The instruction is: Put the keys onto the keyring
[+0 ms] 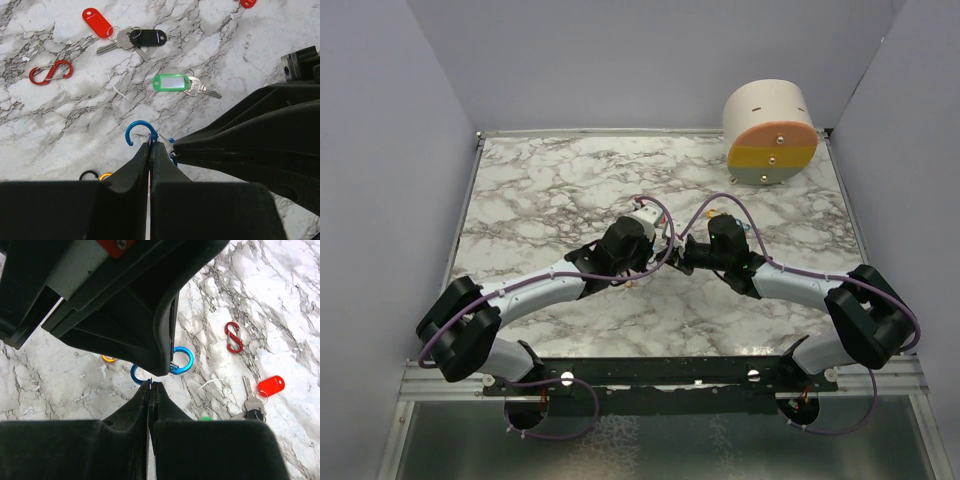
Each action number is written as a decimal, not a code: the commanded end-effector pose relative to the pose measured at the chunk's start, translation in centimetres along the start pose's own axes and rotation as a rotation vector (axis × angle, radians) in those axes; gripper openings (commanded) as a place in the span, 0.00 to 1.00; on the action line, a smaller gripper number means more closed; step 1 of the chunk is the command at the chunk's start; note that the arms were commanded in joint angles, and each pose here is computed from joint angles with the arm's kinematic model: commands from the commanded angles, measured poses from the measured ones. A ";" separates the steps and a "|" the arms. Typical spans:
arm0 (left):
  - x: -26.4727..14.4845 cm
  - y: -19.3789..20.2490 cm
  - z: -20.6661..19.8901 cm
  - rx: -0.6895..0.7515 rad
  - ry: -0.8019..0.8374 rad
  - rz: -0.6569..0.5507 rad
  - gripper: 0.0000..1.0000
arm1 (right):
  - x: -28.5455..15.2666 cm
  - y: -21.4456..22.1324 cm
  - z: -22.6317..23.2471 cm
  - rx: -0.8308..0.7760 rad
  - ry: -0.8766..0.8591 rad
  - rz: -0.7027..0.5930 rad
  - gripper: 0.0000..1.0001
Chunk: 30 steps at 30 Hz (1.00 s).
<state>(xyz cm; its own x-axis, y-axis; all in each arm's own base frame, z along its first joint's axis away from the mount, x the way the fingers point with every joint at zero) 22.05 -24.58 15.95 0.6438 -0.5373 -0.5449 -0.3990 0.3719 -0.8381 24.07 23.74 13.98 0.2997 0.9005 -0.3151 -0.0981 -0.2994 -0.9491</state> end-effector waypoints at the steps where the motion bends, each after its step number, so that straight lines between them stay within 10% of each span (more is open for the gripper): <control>1: -0.7 -1.2 -0.4 0.033 0.065 -0.083 0.00 | -0.1 -0.5 0.6 -0.030 -0.043 -0.023 0.01; 30: -0.2 -1.7 -0.4 0.102 0.099 -0.086 0.00 | 0.1 -0.3 1.2 -0.043 -0.102 -0.009 0.01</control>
<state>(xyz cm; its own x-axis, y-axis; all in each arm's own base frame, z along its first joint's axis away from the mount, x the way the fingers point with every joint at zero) 21.91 -24.31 16.01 0.5964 -0.5924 -0.5416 -0.3127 0.4499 -0.8365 23.62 23.83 13.77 0.2466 0.9140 -0.3221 -0.0762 -0.3131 -0.9467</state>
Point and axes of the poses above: each gripper's point midway between its finger pads, its own x axis out along the fingers, its own z axis along the line the jaws close on, y = z × x, the point moved 8 cm from there along -x, back along the fingers, and after that the axes turned 12 degrees about x, right-handed, at the moved point
